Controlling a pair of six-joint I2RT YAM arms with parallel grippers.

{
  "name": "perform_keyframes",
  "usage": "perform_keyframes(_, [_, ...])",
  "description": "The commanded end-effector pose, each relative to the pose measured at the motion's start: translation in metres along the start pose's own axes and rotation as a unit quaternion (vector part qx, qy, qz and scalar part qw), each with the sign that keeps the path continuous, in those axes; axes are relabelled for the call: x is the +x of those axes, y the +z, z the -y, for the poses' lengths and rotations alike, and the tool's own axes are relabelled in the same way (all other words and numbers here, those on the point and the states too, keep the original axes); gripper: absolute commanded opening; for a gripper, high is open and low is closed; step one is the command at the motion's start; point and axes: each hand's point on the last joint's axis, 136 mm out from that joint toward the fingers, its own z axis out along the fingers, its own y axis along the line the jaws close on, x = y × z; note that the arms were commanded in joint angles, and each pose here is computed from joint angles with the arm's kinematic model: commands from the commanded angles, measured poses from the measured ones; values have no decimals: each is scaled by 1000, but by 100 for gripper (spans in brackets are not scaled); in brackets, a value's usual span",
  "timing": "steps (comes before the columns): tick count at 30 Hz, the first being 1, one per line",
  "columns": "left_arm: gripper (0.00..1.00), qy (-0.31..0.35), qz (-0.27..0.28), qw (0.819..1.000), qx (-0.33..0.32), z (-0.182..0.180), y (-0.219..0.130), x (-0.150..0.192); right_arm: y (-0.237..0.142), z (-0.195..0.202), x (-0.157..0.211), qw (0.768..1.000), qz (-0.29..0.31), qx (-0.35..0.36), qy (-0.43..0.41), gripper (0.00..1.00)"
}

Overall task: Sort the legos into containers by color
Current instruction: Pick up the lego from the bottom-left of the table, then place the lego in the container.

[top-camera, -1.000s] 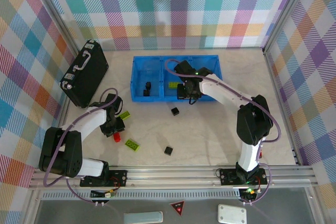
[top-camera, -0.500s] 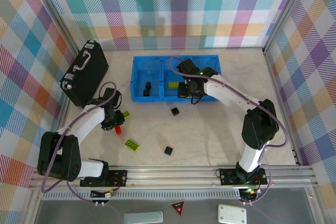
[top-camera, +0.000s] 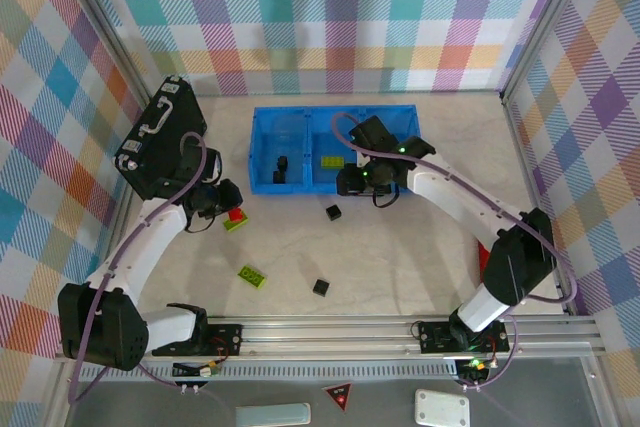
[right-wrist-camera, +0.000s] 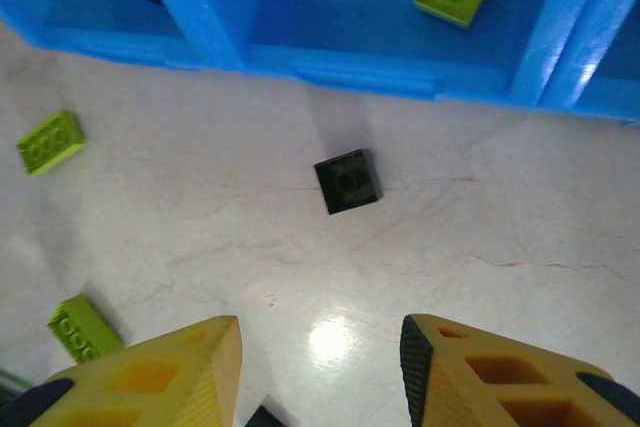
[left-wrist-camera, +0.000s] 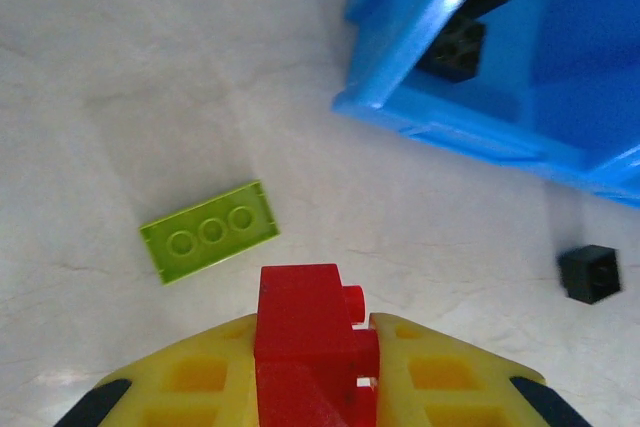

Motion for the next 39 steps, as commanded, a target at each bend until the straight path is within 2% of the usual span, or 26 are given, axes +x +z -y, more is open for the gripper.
perform_keyframes(1, [24,2,18,998,68,30,-11,-14,-17,-19,0,998,14,-54,-11,48])
perform_keyframes(10, [24,0,35,990,139,68,-22,-30,-27,-37,11,993,20,-119,0,48])
perform_keyframes(25, [24,24,36,979,199,133,-35,-32,-29,-76,27,977,8,-214,-17,52])
perform_keyframes(35, [24,45,14,972,229,167,-38,-23,-28,-108,27,960,-2,-278,-32,63])
perform_keyframes(39, [24,49,3,968,247,177,-44,-16,-29,-116,25,954,-2,-298,-33,64])
